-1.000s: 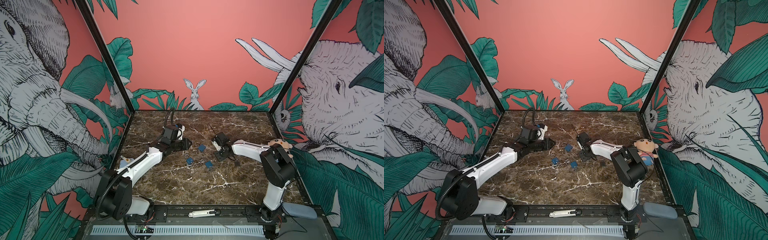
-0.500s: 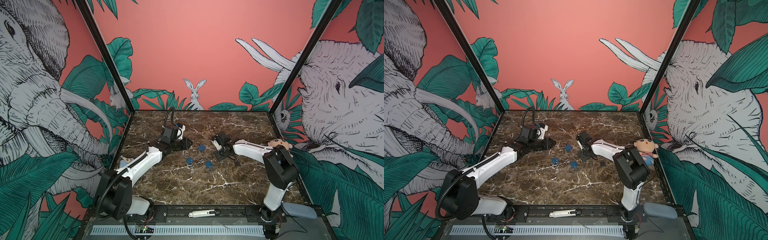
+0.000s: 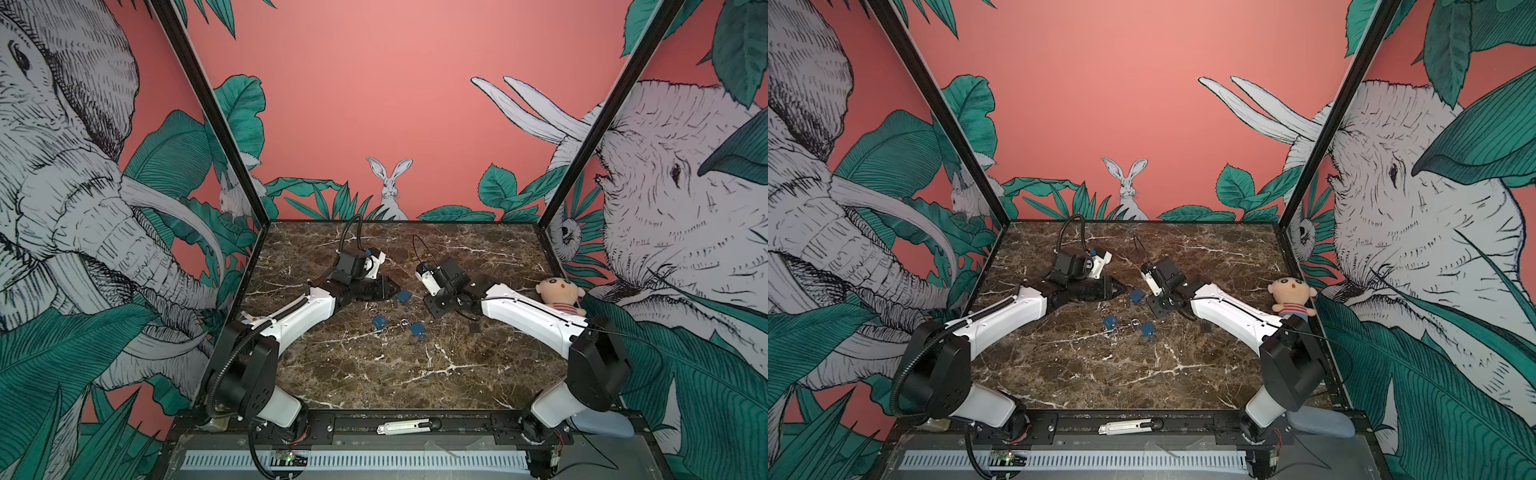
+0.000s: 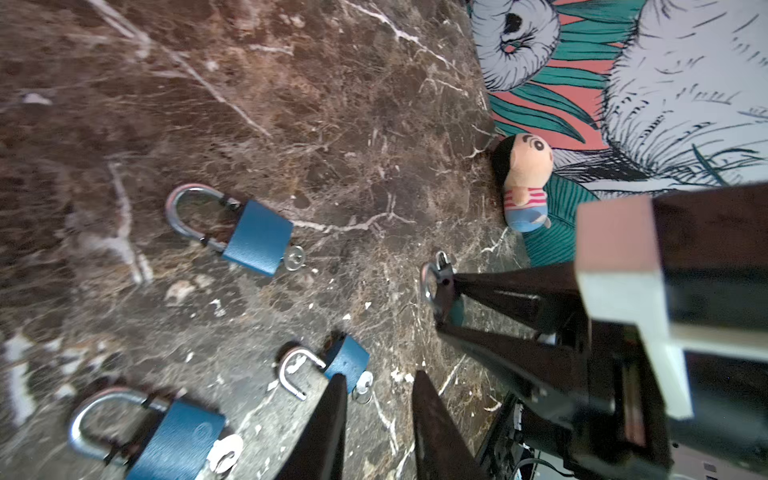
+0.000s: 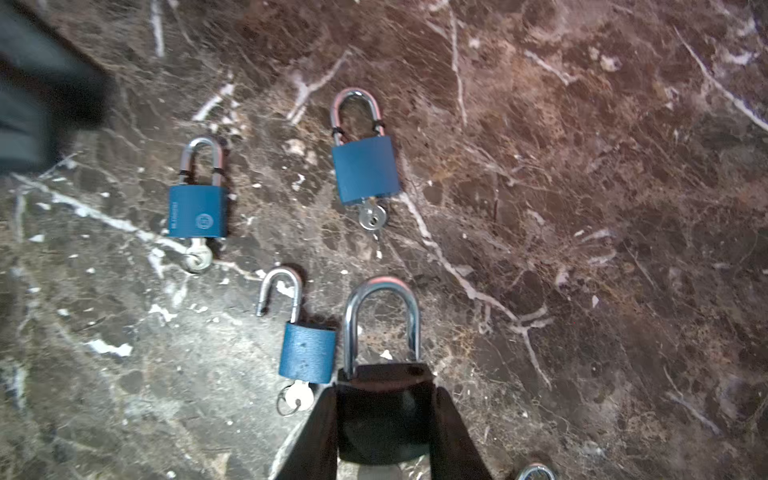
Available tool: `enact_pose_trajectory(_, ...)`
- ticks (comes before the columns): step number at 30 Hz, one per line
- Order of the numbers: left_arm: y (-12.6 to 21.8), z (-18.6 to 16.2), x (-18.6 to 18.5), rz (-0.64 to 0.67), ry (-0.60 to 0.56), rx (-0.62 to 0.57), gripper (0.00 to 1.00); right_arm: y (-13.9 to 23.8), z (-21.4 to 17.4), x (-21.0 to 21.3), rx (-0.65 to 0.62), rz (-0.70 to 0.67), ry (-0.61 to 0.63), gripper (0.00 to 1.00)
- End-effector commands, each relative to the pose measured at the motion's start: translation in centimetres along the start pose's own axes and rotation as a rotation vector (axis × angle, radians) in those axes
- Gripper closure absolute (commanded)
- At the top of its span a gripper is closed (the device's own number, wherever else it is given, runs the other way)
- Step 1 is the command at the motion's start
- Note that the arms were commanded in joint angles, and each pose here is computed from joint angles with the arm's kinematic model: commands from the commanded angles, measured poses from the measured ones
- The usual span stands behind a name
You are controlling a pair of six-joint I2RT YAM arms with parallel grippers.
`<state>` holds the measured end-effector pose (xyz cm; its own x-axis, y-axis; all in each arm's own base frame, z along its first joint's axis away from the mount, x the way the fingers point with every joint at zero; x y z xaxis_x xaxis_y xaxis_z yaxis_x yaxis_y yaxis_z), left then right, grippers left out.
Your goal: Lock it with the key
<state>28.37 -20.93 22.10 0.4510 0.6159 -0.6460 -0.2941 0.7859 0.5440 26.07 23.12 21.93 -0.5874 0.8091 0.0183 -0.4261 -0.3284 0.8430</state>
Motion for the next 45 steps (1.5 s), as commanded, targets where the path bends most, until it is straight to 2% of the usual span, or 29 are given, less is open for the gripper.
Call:
enact_pose_trajectory(1, -0.7, 0.9, -1.5, -0.089, -0.022, -0.024, 0.69, 2.0, 1.5, 1.3, -0.069, 0.026, 0.007, 0.84)
enact_pose_trajectory(5, -1.7, 0.8, -2.2, -0.148, -0.033, -0.006, 0.69, 2.8, 2.1, 2.4, -0.097, 0.05, 0.025, 0.84)
enact_pose_trajectory(12, -2.1, 0.6, -2.7, -0.163, -0.042, -0.005, 0.71, 3.1, 2.5, 3.0, -0.107, 0.058, 0.032, 0.84)
enact_pose_trajectory(25, -2.1, 0.0, -2.3, -0.159, -0.028, 0.008, 0.83, 3.2, 2.5, 3.6, -0.104, 0.05, 0.048, 0.85)
enact_pose_trajectory(29, -2.3, -0.2, -2.2, -0.166, -0.022, 0.019, 0.89, 3.3, 2.5, 3.6, -0.112, 0.04, 0.053, 0.86)
enact_pose_trajectory(32, -2.5, -0.2, -2.2, -0.189, -0.013, 0.022, 1.0, 3.4, 2.6, 3.5, -0.116, 0.033, 0.051, 0.86)
enact_pose_trajectory(43, -2.7, -0.3, -2.2, -0.221, -0.001, 0.035, 1.0, 3.6, 2.6, 3.4, -0.141, 0.024, 0.048, 0.88)
enact_pose_trajectory(45, -2.7, -0.4, -2.1, -0.214, 0.002, 0.042, 0.91, 3.5, 2.6, 3.4, -0.138, 0.025, 0.05, 0.88)
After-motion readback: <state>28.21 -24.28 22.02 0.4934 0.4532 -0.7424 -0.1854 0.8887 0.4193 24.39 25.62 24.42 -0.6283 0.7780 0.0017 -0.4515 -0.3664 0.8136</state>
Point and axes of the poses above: each gripper's point midway between its finger pads, its own y axis back along the fingers, its own x axis along the line the jaws close on, z = x × y, the point moved 10 cm from there along y, back along the fingers, and after that the axes turned 5 degrees about -y, right-handed, at the moved point
